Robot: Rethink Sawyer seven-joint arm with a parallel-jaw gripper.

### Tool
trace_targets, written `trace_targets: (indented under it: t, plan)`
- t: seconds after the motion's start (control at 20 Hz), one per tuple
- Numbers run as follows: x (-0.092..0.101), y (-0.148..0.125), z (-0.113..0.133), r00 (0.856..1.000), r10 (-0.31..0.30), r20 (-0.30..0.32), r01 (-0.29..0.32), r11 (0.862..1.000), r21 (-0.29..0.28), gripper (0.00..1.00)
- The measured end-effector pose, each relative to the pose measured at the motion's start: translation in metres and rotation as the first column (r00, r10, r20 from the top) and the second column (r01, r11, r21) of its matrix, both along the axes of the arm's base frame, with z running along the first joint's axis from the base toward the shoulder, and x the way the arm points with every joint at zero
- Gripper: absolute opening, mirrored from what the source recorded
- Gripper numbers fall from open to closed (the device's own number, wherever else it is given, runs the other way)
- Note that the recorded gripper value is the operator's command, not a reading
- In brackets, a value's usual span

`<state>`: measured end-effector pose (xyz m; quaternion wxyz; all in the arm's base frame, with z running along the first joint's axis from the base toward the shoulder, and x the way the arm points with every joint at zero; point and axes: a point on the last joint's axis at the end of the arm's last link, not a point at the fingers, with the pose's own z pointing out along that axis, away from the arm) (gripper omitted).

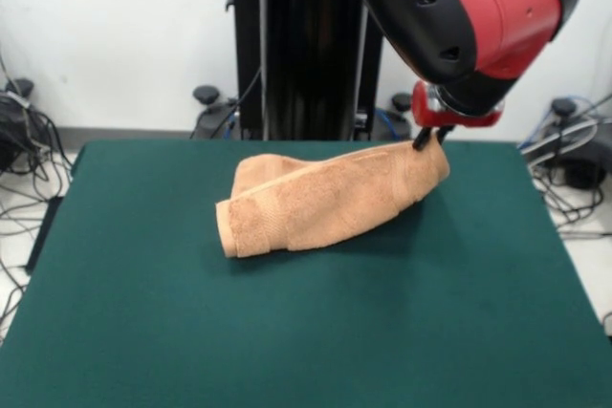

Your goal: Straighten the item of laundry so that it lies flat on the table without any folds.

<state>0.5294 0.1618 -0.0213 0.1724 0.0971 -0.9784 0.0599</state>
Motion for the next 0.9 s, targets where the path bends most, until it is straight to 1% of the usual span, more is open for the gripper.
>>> trace_targets:
  t: [0.5,0.8,0.9]
  plan:
    - [0.004,-0.001,0.000,1.000,-0.006,0.002,0.006,1.000,-0.004,0.00]
    - [0.020,-0.004,-0.001,1.000,-0.022,0.001,0.022,1.000,-0.021,0.00]
    - [0.028,-0.006,-0.001,1.000,-0.010,-0.003,0.010,1.000,-0.022,0.00]
